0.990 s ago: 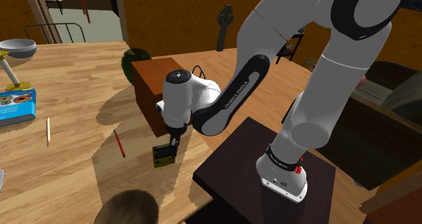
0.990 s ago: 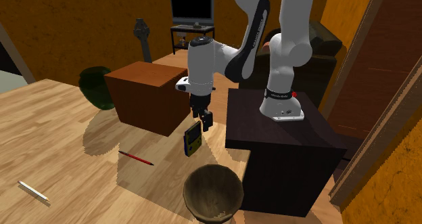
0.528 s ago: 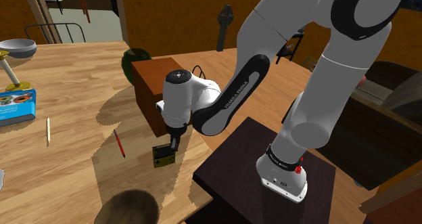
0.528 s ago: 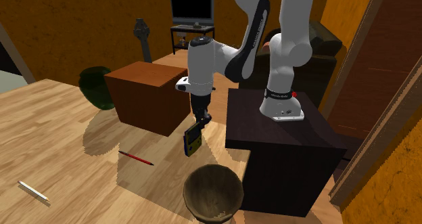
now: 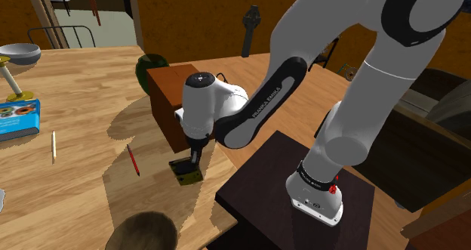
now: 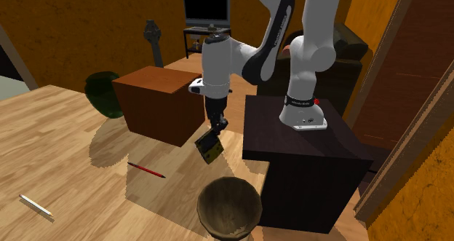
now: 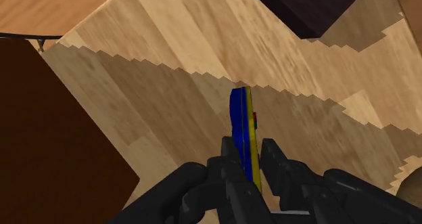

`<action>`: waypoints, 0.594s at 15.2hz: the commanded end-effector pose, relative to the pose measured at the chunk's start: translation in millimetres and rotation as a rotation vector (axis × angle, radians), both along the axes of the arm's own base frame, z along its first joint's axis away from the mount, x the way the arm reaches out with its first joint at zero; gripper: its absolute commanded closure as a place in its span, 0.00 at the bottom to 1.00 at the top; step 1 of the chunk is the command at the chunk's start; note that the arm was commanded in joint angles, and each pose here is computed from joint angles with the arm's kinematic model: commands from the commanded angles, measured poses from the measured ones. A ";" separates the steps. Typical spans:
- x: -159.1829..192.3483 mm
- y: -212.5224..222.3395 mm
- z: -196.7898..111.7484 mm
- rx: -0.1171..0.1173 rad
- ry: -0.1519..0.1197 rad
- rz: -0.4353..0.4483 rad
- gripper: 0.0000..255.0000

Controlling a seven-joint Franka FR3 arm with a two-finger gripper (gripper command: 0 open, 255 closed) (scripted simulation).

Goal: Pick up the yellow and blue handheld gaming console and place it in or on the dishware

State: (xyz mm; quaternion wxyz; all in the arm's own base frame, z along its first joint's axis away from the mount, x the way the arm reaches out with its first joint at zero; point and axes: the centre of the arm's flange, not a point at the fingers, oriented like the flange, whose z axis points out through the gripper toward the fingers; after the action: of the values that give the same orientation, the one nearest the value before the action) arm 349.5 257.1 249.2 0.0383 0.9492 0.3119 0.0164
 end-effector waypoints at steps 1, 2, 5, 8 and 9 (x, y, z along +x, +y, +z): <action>1.1 0.7 10.6 0.000 0.001 0.000 1.00; 1.1 0.7 15.9 0.000 0.001 0.000 1.00; 1.1 0.7 31.8 0.000 0.001 0.000 1.00; 1.1 0.7 47.6 0.000 0.001 0.000 1.00; 1.1 0.7 52.9 0.000 0.001 0.000 1.00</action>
State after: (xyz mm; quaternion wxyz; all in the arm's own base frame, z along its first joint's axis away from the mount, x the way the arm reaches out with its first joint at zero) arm 351.9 257.8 295.8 0.0382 0.9492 0.3118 0.0164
